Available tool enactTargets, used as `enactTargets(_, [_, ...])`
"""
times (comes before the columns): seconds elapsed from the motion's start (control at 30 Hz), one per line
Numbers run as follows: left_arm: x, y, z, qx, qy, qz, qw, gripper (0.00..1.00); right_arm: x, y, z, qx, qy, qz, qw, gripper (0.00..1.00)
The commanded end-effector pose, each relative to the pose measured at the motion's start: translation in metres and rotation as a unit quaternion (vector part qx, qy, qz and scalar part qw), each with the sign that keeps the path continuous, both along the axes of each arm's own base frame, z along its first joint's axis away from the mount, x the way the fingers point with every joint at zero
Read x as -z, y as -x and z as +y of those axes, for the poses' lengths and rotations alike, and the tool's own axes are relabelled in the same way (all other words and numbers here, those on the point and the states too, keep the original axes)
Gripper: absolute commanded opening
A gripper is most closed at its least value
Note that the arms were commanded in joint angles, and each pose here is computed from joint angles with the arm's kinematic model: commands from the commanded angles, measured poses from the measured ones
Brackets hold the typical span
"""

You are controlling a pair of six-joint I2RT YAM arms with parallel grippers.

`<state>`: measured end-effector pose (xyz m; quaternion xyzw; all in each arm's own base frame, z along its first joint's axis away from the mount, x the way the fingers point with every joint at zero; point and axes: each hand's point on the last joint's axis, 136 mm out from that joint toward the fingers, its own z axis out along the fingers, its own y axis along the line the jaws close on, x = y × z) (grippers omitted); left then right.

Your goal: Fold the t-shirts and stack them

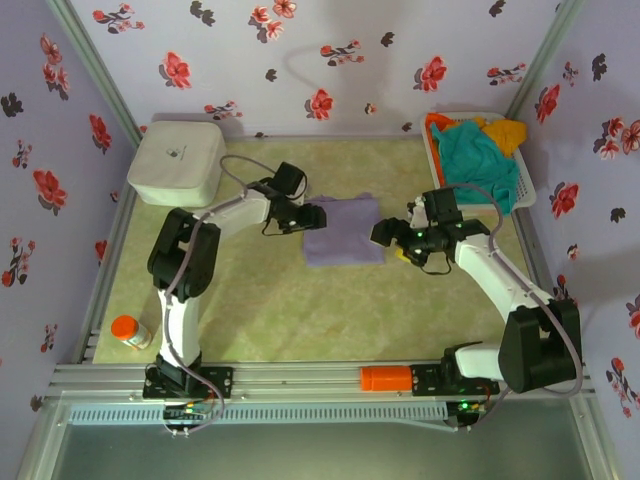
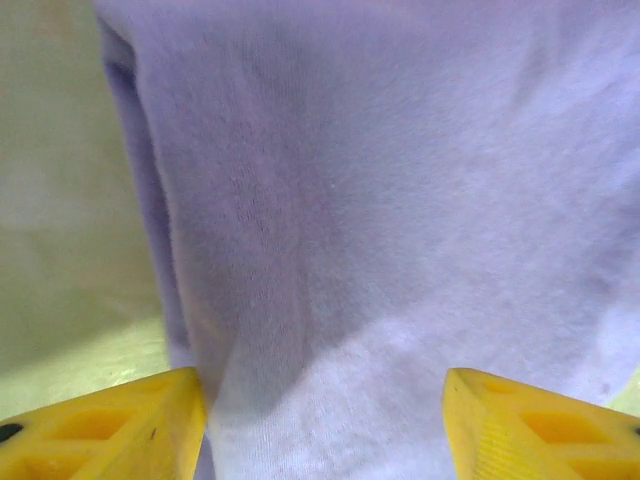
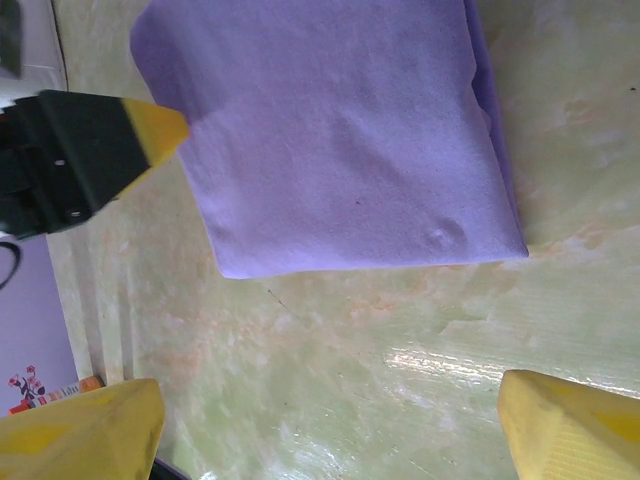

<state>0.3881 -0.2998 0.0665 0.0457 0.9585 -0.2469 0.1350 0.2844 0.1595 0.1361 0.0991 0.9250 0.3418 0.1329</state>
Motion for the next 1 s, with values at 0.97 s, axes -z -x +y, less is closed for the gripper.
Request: enactTargets(0.97, [0.048,0.006,-0.015,0.008,-0.028,0.056,0.998,0.52,0.016,0.014,-0.006,0.001,0.007,0.015,1.000,0.87])
